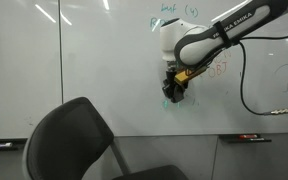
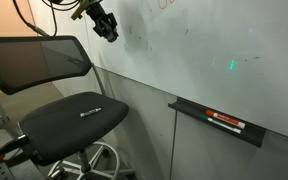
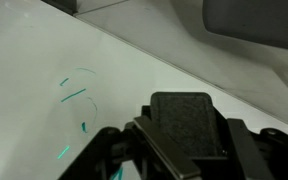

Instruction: Erase the i next to the v using the eraser on the chair

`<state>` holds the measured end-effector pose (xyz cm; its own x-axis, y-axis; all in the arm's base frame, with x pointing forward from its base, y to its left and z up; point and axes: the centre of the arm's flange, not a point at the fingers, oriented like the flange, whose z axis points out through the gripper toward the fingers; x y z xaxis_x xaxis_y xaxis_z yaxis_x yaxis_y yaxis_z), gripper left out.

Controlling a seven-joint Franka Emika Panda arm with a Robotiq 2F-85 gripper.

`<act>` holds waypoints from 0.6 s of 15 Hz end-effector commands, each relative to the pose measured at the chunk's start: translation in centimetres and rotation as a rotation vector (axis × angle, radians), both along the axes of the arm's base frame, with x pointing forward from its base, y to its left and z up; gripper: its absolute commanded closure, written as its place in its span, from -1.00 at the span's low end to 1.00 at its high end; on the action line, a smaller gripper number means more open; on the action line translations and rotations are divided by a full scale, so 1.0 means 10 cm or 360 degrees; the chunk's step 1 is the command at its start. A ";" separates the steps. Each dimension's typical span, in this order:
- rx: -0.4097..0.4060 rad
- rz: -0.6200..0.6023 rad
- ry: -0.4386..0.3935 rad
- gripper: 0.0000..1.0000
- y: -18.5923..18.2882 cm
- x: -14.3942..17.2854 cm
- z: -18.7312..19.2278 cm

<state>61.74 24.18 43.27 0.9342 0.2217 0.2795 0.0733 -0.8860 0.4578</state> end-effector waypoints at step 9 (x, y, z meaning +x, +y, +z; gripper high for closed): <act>-0.0103 0.0006 -0.0020 0.36 0.33 0.52 -0.05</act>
<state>64.40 26.76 41.87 0.9343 0.2347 0.2683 0.0786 -0.8698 0.4870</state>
